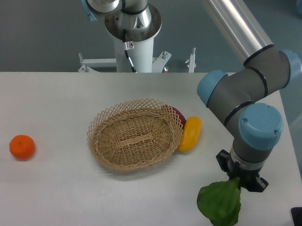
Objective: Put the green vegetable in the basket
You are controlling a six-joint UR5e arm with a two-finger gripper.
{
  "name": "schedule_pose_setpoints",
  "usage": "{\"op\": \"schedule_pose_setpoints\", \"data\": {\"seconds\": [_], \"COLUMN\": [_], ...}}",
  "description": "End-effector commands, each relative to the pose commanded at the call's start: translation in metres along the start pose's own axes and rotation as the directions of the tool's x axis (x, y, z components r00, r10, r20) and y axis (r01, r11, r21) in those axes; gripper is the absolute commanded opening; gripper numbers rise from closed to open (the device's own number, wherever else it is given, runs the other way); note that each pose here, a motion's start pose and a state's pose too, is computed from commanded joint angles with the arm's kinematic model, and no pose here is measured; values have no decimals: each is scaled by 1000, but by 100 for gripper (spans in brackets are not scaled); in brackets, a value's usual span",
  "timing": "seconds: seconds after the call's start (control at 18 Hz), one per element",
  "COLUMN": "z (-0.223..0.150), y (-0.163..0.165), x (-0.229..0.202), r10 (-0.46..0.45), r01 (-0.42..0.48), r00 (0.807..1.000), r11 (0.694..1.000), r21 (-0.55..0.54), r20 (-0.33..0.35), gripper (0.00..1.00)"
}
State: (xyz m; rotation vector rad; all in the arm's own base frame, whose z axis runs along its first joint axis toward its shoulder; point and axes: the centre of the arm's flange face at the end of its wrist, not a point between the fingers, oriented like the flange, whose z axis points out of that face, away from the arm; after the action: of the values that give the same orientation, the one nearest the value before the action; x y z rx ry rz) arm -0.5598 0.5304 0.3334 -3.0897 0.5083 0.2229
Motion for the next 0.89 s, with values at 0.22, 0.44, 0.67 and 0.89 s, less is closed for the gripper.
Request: {"op": "schedule_pose_setpoints", "data": {"seconds": [0.22, 0.44, 0.67, 0.89], "z": [0, 0, 0, 0], "y": [0, 0, 1, -3], "x": [1, 1, 0, 9], "r10": [2, 2, 0, -2], "r01": [-2, -2, 0, 3], "r00": [1000, 1000, 1000, 1000], "r11": [1000, 1000, 1000, 999], "r21": [0, 0, 7, 35], "r20": [-1, -1, -3, -19], "gripper": [14, 14, 15, 15]}}
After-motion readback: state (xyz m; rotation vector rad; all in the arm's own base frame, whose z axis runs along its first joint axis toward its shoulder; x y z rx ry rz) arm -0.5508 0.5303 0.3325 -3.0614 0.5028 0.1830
